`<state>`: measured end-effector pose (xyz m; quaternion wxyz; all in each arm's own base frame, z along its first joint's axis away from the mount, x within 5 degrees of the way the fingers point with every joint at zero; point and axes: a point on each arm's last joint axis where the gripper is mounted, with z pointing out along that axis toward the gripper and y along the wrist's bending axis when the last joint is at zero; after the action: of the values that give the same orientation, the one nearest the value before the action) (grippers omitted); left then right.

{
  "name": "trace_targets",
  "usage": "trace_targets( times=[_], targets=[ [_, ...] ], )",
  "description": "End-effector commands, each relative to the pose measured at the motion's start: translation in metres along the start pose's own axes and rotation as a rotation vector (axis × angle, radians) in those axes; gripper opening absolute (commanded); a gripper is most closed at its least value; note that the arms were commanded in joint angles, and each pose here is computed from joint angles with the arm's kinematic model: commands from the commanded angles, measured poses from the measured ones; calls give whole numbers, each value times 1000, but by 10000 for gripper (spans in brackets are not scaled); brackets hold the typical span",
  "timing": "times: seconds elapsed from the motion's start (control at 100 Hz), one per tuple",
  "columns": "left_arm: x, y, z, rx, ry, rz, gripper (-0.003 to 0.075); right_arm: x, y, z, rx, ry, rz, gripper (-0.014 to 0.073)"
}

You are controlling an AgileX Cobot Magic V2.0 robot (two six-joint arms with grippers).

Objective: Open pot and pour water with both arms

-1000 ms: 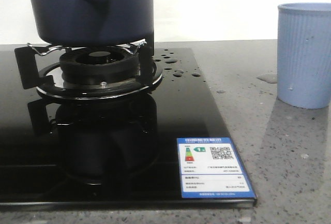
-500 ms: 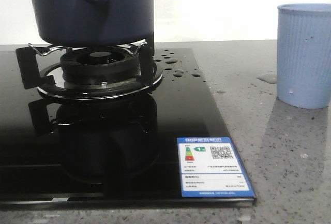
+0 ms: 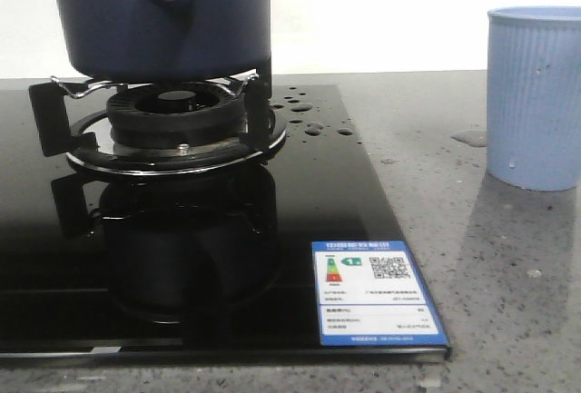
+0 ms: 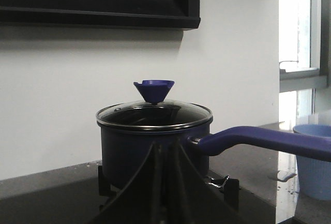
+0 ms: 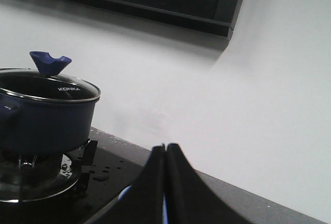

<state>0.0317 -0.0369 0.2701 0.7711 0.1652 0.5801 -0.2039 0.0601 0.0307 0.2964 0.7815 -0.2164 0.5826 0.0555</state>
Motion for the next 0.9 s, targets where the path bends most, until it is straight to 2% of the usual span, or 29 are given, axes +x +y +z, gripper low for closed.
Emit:
trace_targets(
  times=[0.0,0.12,0.65,0.7,0.89],
  targets=[
    [-6,1,-3,-19,-47,-148,-19,-12,1,1,-33,-67,-3,-66],
    [-3,-1,3,22,1,-169,-19,-13,2,1,-37,-72,-3,-66],
    [-2,0,4,6,9,-162,-19,-12,2,1,-36,-71,-3,-66],
    [-1,5,4,-40,17,-137,-19,-12,2,1,-36,-71,-3,-66],
    [15,39,-4,-430,66,-100,-19,-12,2,1,-36,-71,-3,-66]
  ],
)
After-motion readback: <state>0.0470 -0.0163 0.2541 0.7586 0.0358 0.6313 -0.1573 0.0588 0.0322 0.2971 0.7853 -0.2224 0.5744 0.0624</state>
